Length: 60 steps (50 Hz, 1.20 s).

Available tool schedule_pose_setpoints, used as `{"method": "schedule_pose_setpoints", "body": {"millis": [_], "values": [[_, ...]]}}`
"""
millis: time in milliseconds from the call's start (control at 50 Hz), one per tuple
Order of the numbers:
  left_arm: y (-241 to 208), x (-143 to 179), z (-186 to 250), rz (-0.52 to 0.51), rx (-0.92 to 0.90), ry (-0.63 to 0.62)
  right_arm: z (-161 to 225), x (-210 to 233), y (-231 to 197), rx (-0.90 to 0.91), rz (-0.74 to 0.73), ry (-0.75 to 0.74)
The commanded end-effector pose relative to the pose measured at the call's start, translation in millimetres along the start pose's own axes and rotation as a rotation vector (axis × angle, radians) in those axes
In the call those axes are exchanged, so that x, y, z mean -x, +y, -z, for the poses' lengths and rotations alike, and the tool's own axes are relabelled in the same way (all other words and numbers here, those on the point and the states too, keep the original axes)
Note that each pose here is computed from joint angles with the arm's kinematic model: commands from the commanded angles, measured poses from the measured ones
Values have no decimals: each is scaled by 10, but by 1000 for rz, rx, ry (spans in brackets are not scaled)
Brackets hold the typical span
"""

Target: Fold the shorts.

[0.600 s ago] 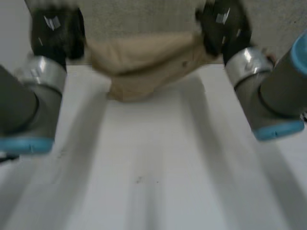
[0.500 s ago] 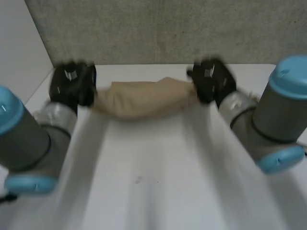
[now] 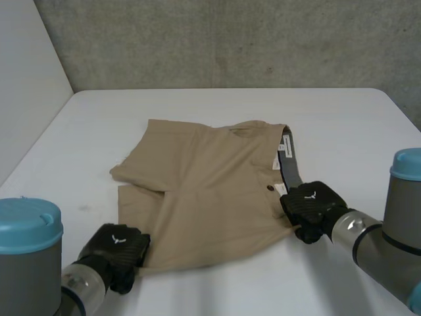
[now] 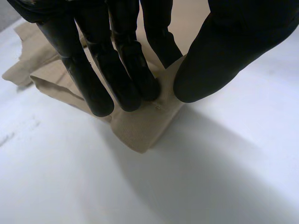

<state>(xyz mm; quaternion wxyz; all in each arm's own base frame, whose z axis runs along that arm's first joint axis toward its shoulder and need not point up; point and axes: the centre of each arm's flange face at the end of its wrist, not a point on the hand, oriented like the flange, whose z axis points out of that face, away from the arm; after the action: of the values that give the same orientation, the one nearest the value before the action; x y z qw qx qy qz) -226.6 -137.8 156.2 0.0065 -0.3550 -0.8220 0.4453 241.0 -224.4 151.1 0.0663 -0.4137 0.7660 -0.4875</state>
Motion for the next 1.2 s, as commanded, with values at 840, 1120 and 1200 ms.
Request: {"method": "schedule_pose_setpoints", "body": {"millis": [840, 1120, 1200], "values": [[-2, 156, 66, 38, -101, -84, 48, -640, -621, -143, -168, 98], [25, 138, 69, 33, -92, -78, -504, -674, -611, -115, -329, 43], [18, 148, 67, 35, -94, -81, -728, -539, -537, -99, -342, 36]]}}
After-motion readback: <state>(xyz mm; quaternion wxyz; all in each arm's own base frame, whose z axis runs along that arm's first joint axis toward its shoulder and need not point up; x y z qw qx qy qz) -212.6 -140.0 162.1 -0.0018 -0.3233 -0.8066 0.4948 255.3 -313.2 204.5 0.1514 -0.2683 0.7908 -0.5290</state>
